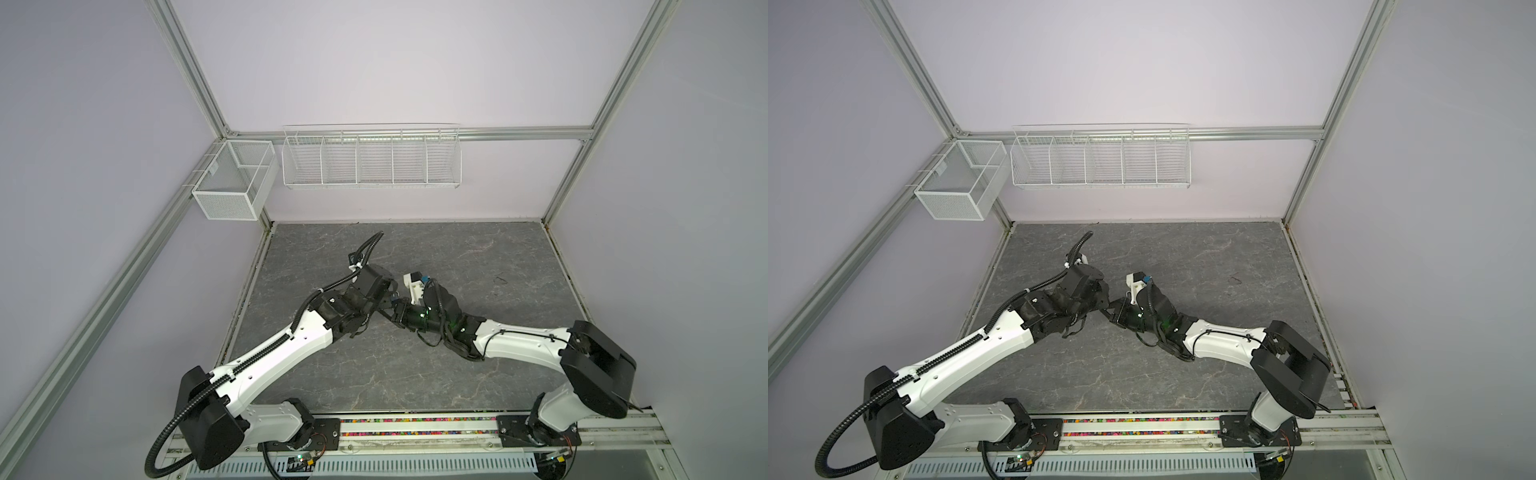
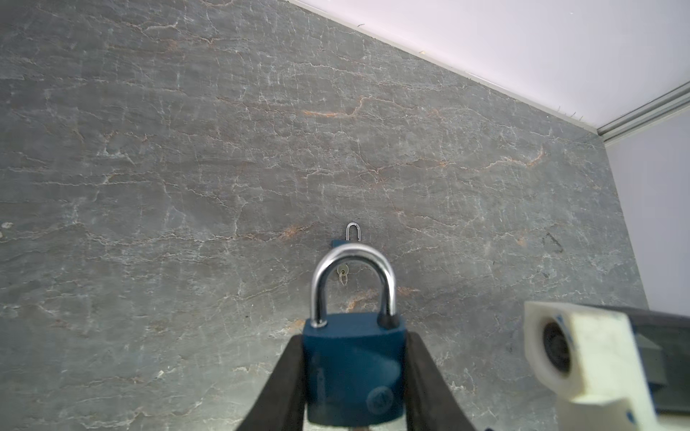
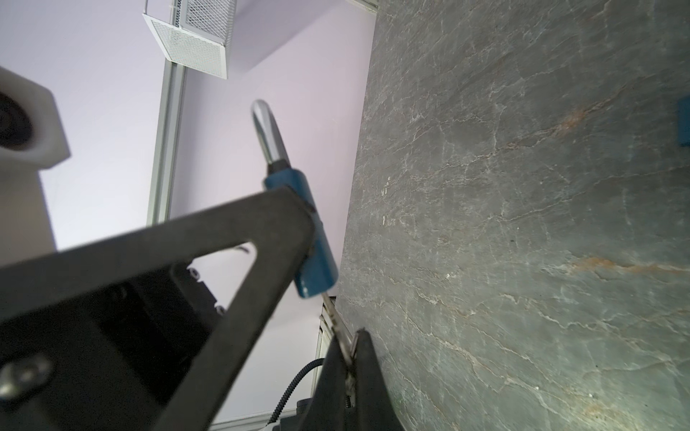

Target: Unlock with the key

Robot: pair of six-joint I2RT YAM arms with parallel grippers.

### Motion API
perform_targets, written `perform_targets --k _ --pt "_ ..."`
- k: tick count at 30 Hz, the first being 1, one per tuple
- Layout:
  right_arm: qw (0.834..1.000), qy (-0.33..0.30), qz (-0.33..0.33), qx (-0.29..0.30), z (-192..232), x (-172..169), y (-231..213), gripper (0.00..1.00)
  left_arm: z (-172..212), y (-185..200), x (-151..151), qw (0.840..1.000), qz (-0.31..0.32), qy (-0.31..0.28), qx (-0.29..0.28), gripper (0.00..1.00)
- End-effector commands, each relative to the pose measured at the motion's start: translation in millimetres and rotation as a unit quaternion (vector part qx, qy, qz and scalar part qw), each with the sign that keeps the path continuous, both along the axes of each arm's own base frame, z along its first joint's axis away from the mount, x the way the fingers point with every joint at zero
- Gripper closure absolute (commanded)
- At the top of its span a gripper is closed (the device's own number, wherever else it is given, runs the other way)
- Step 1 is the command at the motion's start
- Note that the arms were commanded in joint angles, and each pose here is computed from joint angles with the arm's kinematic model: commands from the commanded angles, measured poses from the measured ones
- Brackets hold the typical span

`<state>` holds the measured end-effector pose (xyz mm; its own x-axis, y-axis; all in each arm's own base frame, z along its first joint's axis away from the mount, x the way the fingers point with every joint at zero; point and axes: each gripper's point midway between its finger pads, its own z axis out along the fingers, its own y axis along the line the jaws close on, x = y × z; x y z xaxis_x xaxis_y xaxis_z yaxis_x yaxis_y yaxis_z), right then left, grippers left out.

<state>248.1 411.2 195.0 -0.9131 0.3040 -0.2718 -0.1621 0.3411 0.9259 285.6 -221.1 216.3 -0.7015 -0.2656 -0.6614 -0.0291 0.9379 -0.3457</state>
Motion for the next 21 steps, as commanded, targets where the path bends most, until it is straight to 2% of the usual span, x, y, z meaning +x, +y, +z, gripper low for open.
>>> perform_targets --k 1,4,8,13,17,21 --pt "0.997 -0.044 -0.024 0.062 43.1 15.5 -0.2 0.94 -18.5 -6.0 -19.1 0.999 -0.018 0.043 -0.010 1.00" --pt "0.997 -0.046 -0.031 0.052 42.7 18.4 -4.9 0.94 -24.5 -2.9 -21.8 0.999 -0.016 0.050 0.003 1.00" --pt "0.996 -0.062 -0.029 0.061 57.8 20.4 -0.8 0.94 -22.6 -4.8 -22.5 0.999 -0.019 0.044 -0.010 1.00" --pt "0.996 -0.073 -0.030 0.034 45.2 15.5 -3.6 0.93 -13.4 -2.6 -17.4 1.000 -0.012 0.023 -0.011 1.00" --pt "0.997 -0.073 -0.024 0.010 24.3 5.8 -9.9 0.85 -2.4 0.9 -10.2 1.000 -0.005 -0.006 -0.007 1.00" --pt "0.996 -0.082 -0.018 0.015 18.1 -3.3 -15.3 0.74 12.9 3.8 -6.7 0.999 -0.001 -0.031 -0.008 1.00"
